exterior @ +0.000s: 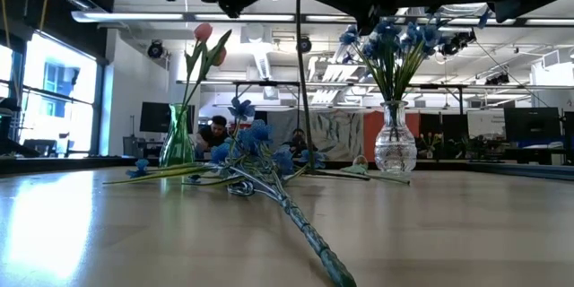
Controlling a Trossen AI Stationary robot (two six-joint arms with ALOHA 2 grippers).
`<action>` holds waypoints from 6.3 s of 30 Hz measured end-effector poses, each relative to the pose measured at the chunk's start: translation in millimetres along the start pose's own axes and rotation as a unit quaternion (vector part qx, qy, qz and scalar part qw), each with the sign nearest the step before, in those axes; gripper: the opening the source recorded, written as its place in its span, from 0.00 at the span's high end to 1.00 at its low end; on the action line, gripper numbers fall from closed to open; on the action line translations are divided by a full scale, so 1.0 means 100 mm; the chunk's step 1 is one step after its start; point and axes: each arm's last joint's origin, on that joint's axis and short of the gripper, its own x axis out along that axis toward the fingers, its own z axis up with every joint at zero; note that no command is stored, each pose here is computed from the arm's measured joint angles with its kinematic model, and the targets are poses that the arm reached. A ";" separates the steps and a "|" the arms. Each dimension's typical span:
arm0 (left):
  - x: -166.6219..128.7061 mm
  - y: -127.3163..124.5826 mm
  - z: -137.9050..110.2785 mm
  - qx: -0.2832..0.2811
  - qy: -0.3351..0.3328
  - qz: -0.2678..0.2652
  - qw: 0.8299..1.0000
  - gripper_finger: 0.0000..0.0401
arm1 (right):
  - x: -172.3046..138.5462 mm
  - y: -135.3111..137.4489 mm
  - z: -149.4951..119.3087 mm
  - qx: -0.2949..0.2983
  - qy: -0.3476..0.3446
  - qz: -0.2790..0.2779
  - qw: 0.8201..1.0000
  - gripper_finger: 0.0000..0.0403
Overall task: Sort flowers into vase by color
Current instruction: Put the right pink tulip into the green vase, then put the top blue flowers into the transparent vase
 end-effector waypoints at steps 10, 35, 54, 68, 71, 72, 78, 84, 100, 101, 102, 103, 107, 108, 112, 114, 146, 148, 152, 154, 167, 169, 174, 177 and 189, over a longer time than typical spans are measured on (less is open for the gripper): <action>0.24 -0.02 -0.02 0.007 0.007 0.002 1.000 0.62 | 0.00 0.00 -0.01 -0.002 0.007 -0.001 1.000 1.00; -0.98 0.22 0.80 0.084 0.141 0.297 0.941 1.00 | -0.13 -0.05 0.02 0.027 0.083 -0.066 0.994 0.60; -1.81 1.11 1.12 0.036 0.059 0.393 0.917 1.00 | -0.13 -0.06 0.01 0.028 0.088 -0.068 0.993 0.61; -1.62 1.48 0.87 -0.025 0.109 0.375 0.920 1.00 | -0.13 -0.06 0.01 0.035 0.088 -0.069 0.993 0.61; -1.59 1.55 0.82 -0.041 0.121 0.387 0.913 1.00 | -0.13 -0.06 0.01 0.035 0.088 -0.069 0.993 0.61; -1.57 1.57 0.80 -0.047 0.123 0.391 0.911 0.99 | -0.13 -0.06 0.01 0.035 0.088 -0.069 0.993 0.61; -1.56 1.65 0.69 -0.075 0.156 0.408 0.896 0.88 | -0.13 -0.06 0.00 0.033 0.093 -0.069 0.993 0.61; -1.62 1.68 0.63 -0.091 0.199 0.416 0.883 0.72 | -0.13 -0.06 -0.01 0.032 0.094 -0.069 0.993 0.61; -1.75 1.38 1.07 -0.110 0.216 0.309 0.920 0.63 | -0.15 -0.12 -0.15 0.091 0.152 -0.113 0.978 0.61; -1.76 1.33 1.08 -0.116 0.217 0.296 0.923 0.63 | -0.16 -0.14 -0.17 0.098 0.161 -0.123 0.974 0.61; -1.76 1.28 1.07 -0.122 0.219 0.283 0.926 0.63 | -0.16 -0.17 -0.19 0.105 0.170 -0.134 0.971 0.61; -1.77 1.24 1.06 -0.127 0.221 0.271 0.928 0.63 | -0.16 -0.19 -0.22 0.112 0.176 -0.145 0.967 0.61; -1.74 1.06 0.98 -0.149 0.219 0.220 0.939 0.63 | -0.07 -0.29 -0.34 0.124 0.200 -0.169 0.957 0.60; -1.73 1.01 0.95 -0.155 0.221 0.207 0.940 0.63 | -0.03 -0.31 -0.36 0.122 0.210 -0.172 0.955 0.59; -1.67 0.83 0.75 -0.170 0.244 0.184 0.937 0.63 | 0.19 -0.45 -0.42 0.115 0.252 -0.206 0.938 0.52; -1.65 0.75 0.64 -0.172 0.252 0.187 0.934 0.63 | 0.29 -0.56 -0.44 0.112 0.278 -0.230 0.926 0.48; -1.51 0.37 0.23 -0.179 0.213 0.157 0.948 0.63 | 0.73 -1.59 -0.91 0.190 0.458 -0.307 0.812 0.86; -1.51 0.37 0.23 -0.180 0.213 0.157 0.948 0.63 | 0.70 -1.57 -0.89 0.197 0.468 -0.303 0.807 0.94; -1.51 0.37 0.23 -0.179 0.213 0.157 0.947 0.63 | 0.60 -1.43 -0.82 0.212 0.504 -0.306 0.780 0.97; -1.51 0.37 0.23 -0.179 0.214 0.157 0.947 0.63 | 0.52 -1.31 -0.77 0.210 0.527 -0.308 0.763 0.97; -1.50 0.36 0.22 -0.173 0.218 0.157 0.947 0.63 | -0.07 -0.11 -0.61 0.185 0.655 -0.250 0.689 0.99; -1.48 0.36 0.21 -0.171 0.223 0.158 0.947 0.63 | -0.12 0.00 -0.65 0.190 0.648 -0.243 0.696 0.99; -1.43 0.34 0.16 -0.165 0.237 0.159 0.944 0.63 | -0.20 0.14 -0.68 0.177 0.622 -0.266 0.715 0.97; -1.40 0.33 0.14 -0.162 0.247 0.160 0.942 0.63 | -0.21 0.13 -0.61 0.192 0.625 -0.252 0.714 0.88; -1.35 0.31 0.08 -0.154 0.264 0.161 0.939 0.63 | -0.62 0.16 -0.27 0.147 0.551 -0.134 0.811 0.57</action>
